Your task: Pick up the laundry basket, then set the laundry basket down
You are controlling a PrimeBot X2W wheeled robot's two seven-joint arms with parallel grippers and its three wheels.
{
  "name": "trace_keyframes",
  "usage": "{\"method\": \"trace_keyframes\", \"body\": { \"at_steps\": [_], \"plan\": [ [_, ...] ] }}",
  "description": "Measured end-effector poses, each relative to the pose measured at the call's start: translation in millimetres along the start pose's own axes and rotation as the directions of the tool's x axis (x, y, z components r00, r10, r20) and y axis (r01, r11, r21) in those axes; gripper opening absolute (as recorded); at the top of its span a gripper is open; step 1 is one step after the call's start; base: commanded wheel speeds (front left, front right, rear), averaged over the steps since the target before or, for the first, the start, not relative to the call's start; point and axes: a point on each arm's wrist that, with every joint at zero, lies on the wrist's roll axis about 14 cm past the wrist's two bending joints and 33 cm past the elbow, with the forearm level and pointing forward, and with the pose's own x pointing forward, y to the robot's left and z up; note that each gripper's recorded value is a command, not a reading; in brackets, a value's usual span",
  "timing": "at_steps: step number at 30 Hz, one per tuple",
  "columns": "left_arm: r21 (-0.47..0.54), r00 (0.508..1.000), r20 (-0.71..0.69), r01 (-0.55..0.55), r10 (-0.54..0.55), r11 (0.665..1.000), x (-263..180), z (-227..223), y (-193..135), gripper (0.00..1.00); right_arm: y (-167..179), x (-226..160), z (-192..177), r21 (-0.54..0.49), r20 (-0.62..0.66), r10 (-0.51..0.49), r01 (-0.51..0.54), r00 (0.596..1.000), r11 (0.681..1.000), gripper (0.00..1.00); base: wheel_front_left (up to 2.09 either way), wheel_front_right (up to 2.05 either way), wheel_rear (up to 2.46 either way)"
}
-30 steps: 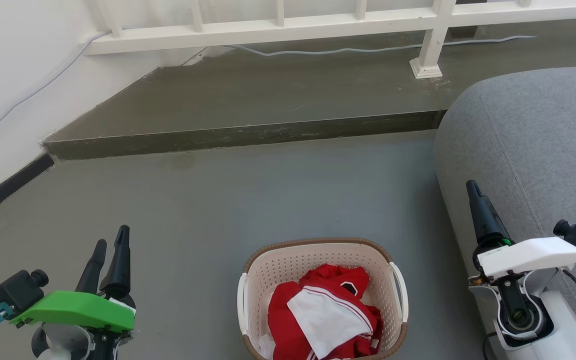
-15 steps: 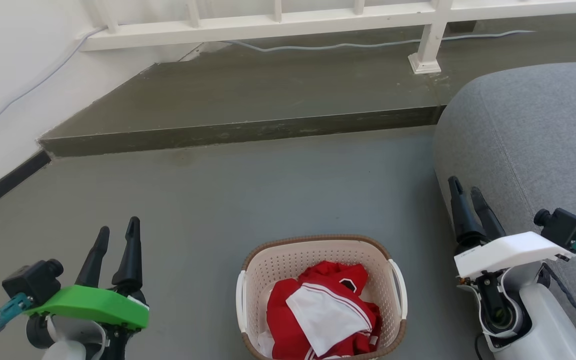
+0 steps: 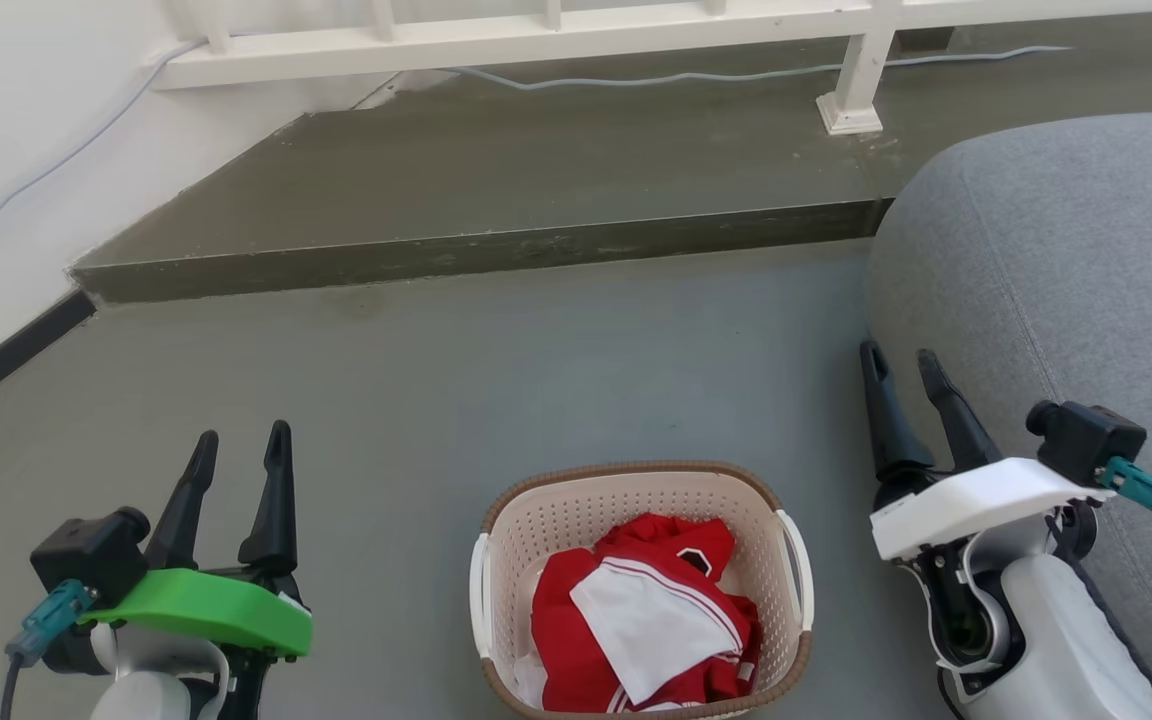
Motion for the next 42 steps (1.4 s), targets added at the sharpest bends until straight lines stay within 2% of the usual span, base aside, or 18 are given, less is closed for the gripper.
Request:
{"method": "trace_keyframes", "body": {
  "at_steps": [8, 18, 42],
  "plan": [
    [0.078, 0.999, 0.021, 0.028, -0.029, 0.997, 4.7, 2.7, -7.2, 1.00, 6.4, 2.1, 1.1, -0.096, 0.015, 0.031, -0.029, 0.999, 0.995, 1.00, 0.00, 0.00, 0.00],
    [0.185, 0.997, 0.044, 0.061, -0.070, 0.981, 9.1, 7.3, -16.3, 1.00, 16.1, 2.7, 0.2, -0.227, 0.026, 0.076, -0.068, 0.997, 0.972, 1.00, 0.00, 0.00, 0.00],
    [0.165, 0.998, 0.040, 0.032, -0.039, 0.986, 13.4, 3.3, -7.0, 1.00, 1.1, 4.1, -9.2, -0.227, 0.006, 0.020, -0.018, 1.000, 0.974, 1.00, 0.00, 0.00, 0.00]
  ]
}}
